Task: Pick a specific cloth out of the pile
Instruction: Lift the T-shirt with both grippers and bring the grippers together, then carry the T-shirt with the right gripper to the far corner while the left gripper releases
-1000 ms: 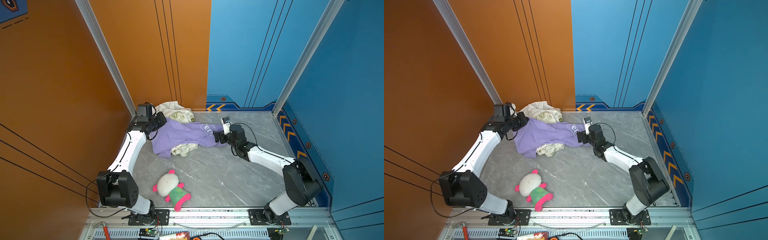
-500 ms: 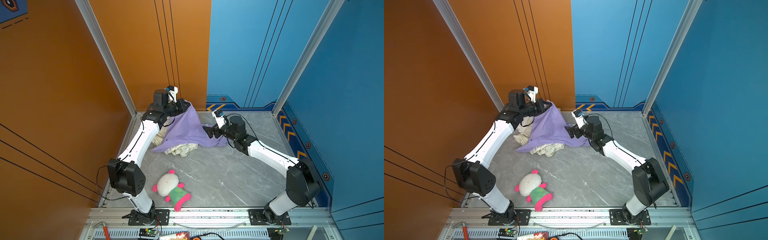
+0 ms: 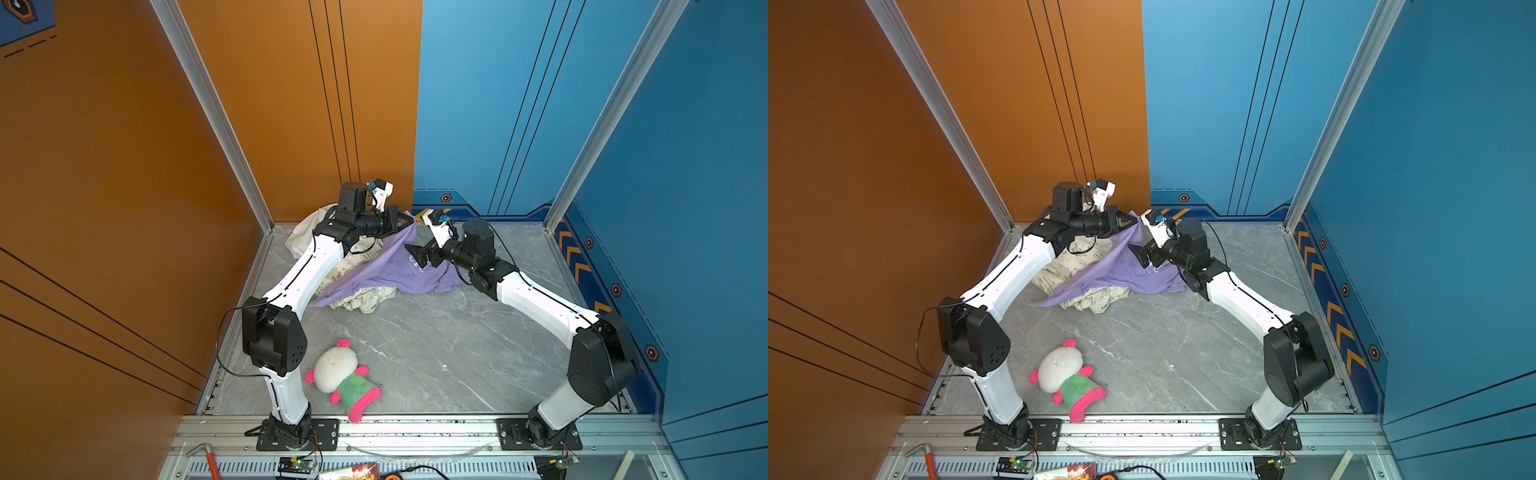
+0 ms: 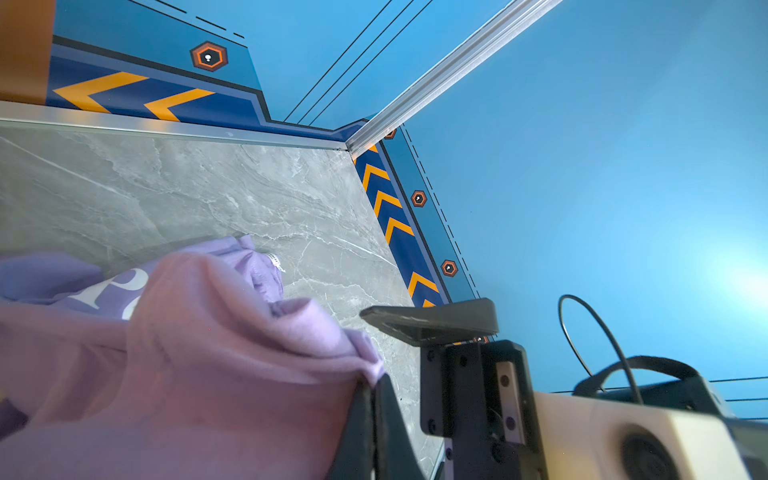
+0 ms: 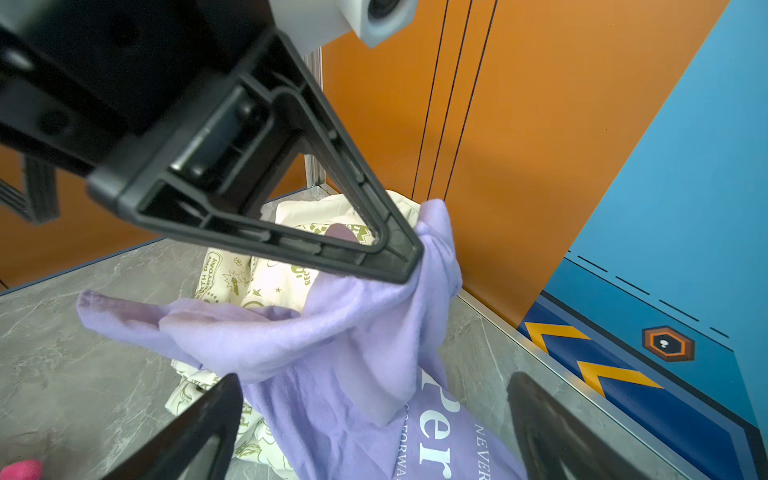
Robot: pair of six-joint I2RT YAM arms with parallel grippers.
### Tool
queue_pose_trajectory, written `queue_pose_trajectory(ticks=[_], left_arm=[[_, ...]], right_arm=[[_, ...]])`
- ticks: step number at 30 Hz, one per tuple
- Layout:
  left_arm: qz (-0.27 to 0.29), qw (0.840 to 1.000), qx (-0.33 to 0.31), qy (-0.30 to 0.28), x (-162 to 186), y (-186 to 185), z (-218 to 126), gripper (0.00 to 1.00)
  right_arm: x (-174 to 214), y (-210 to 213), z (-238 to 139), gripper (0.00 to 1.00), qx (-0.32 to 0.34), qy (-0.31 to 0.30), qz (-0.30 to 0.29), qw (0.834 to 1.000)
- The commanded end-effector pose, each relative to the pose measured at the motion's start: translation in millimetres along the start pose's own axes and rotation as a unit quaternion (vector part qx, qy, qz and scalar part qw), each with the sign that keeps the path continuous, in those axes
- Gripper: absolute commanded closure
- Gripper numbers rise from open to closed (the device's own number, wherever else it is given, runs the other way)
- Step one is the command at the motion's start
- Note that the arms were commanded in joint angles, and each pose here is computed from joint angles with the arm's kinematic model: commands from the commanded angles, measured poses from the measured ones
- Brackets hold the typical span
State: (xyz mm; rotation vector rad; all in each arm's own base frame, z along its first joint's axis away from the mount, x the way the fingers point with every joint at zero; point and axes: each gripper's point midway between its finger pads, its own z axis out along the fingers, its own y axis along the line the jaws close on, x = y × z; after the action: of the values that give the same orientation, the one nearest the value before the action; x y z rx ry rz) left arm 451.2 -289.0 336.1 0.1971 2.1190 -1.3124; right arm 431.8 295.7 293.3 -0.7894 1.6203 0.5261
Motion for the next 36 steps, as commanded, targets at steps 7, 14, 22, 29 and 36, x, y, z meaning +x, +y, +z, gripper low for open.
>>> queue_pose_trajectory(ticks=[7, 14, 22, 29, 36], left_arm=[[0.019, 0.999, 0.038, 0.009, 0, -26, 11, 1.00], [0.018, 0.999, 0.036, 0.009, 3, -27, 15, 1.00], [0.022, 0.999, 0.027, -0.019, -13, -23, 11, 0.91], [0.027, 0.998, -0.018, -0.059, -34, -4, -13, 0.47], [0.043, 0.993, -0.071, -0.084, -41, 15, -37, 0.20]], right_arm=[[-13, -6, 20, 0.20, -0.026, -0.025, 0.037, 0.999], [-18, -8, 27, 0.63, -0.035, -0.037, 0.052, 0.997], [-16, -32, 20, 1.00, 0.001, -0.036, 0.061, 0.997], [-25, -88, -5, 1.00, 0.075, -0.046, 0.060, 0.994], [-46, -169, -55, 1.00, 0.179, -0.073, 0.056, 0.980]])
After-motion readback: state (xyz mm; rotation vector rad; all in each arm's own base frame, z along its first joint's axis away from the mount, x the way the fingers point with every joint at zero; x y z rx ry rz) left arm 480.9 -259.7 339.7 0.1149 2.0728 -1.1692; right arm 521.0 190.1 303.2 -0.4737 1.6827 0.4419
